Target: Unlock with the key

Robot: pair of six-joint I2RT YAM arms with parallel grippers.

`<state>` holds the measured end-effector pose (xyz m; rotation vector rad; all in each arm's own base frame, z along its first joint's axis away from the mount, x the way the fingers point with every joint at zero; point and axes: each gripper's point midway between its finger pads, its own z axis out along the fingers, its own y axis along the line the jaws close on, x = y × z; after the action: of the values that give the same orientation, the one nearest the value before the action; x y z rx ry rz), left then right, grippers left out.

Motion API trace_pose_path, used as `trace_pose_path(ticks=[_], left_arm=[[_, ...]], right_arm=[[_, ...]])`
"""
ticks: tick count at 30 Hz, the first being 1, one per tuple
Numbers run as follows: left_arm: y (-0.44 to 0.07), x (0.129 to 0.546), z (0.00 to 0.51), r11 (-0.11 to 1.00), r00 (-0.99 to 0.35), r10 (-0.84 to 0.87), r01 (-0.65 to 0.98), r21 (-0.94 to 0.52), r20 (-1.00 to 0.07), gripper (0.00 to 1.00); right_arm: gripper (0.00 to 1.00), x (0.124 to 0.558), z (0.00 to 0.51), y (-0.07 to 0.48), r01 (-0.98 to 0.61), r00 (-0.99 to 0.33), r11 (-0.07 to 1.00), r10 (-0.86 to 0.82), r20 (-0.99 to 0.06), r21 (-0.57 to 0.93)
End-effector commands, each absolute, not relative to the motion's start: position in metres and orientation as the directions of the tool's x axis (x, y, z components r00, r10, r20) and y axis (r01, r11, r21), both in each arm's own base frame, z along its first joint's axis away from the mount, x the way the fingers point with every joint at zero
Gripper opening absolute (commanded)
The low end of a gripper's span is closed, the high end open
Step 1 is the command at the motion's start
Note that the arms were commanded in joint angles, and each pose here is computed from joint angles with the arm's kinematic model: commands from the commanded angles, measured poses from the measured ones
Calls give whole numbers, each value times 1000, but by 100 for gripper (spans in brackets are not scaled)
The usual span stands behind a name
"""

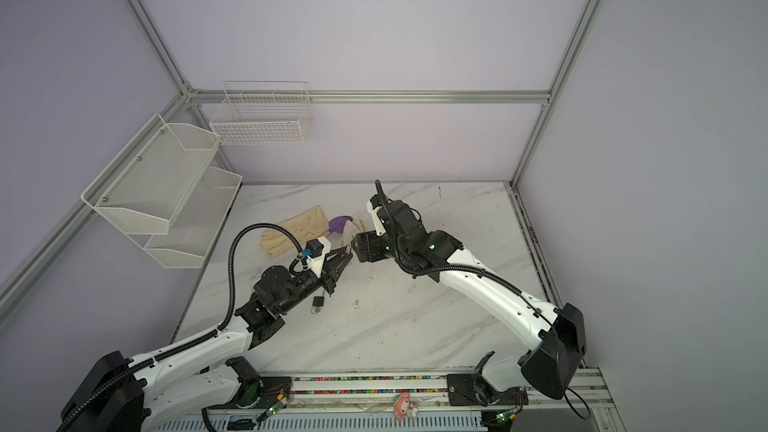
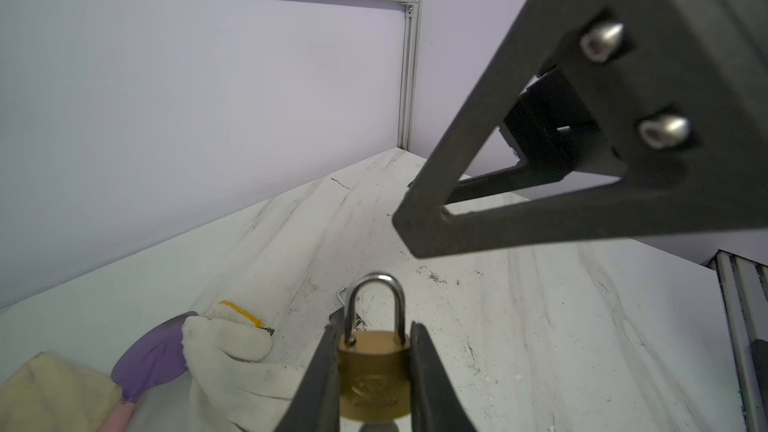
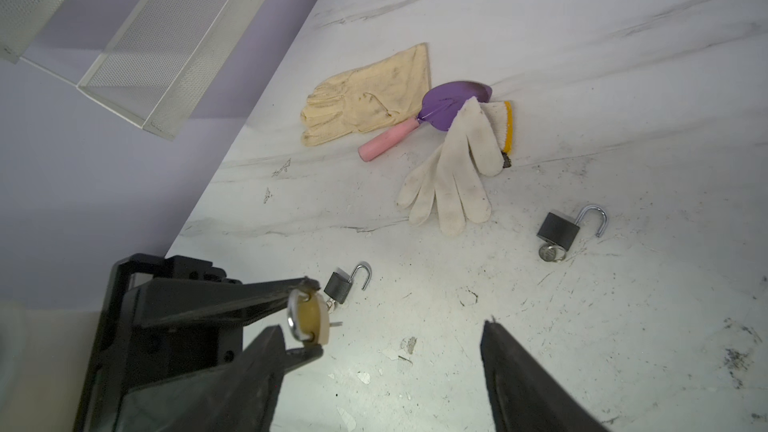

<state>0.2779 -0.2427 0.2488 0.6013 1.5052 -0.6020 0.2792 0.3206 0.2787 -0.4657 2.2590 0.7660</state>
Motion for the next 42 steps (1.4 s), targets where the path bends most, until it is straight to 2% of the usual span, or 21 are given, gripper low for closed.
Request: trace_pose_path(ticks=[1, 10, 21, 26, 42], left_arm=[[-245, 274, 263, 702, 72, -7, 710, 46, -997, 0], [-242, 273, 267, 708, 75, -9, 705, 47, -997, 0], [-242, 276, 266, 717, 66, 0, 696, 46, -998, 0], [-243, 276, 265, 715, 63, 1, 698, 45, -998, 0], [-241, 276, 268, 718, 67, 18, 694, 60, -998, 0]], right_arm=[[78, 276, 285, 320, -538, -672, 774, -157, -724, 332], [78, 294, 275, 319, -500, -670, 837, -211, -712, 223], [78, 301, 268, 317, -493, -673, 853, -248, -697, 172], [79, 299, 281, 325, -532, -650, 826, -255, -716, 188], [80, 307, 256, 310, -499, -681, 863, -333, -652, 80]])
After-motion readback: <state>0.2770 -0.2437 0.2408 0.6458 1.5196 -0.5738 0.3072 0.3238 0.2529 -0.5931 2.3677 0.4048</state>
